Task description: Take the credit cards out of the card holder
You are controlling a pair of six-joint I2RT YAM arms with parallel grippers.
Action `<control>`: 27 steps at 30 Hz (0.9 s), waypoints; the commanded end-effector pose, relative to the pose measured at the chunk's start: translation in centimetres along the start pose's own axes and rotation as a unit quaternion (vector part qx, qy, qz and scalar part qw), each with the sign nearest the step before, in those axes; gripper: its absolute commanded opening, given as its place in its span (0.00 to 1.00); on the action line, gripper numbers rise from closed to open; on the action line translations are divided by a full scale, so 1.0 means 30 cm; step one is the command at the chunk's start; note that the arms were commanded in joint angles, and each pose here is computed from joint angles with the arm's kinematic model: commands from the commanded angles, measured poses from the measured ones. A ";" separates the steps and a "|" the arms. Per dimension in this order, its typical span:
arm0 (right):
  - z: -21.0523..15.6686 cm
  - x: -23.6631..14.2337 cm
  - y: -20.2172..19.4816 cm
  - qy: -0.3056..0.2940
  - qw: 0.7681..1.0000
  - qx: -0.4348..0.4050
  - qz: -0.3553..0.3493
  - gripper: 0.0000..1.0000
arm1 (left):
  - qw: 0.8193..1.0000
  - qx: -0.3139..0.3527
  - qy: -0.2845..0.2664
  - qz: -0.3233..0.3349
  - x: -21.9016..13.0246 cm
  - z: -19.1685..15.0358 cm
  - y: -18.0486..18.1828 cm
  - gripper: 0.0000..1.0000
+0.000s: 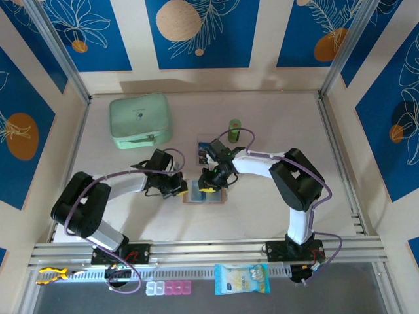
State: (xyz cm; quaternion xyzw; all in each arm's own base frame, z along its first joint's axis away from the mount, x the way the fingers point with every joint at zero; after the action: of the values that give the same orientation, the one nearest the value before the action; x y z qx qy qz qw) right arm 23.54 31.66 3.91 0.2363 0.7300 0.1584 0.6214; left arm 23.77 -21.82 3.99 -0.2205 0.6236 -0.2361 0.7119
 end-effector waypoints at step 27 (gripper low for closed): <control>-0.047 0.003 0.040 0.034 0.998 0.001 0.048 0.26 | 0.999 0.005 0.040 0.034 0.047 -0.043 0.036 0.01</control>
State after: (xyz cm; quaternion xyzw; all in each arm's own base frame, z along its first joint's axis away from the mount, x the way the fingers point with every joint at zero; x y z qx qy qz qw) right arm 23.18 32.58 5.54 0.2620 0.7226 0.1940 0.6096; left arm 24.30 -23.29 3.59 -0.2130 0.6329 -0.2481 0.7018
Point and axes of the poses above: each hand's point on the last joint's axis, 136 mm out from that joint toward the fingers, its own x axis out along the fingers, its own y axis along the line the jaws close on, z = x × y, the point moved 1 cm from there along -x, back along the fingers, and after that the axes turned 12 degrees about x, right-handed, at the moved point
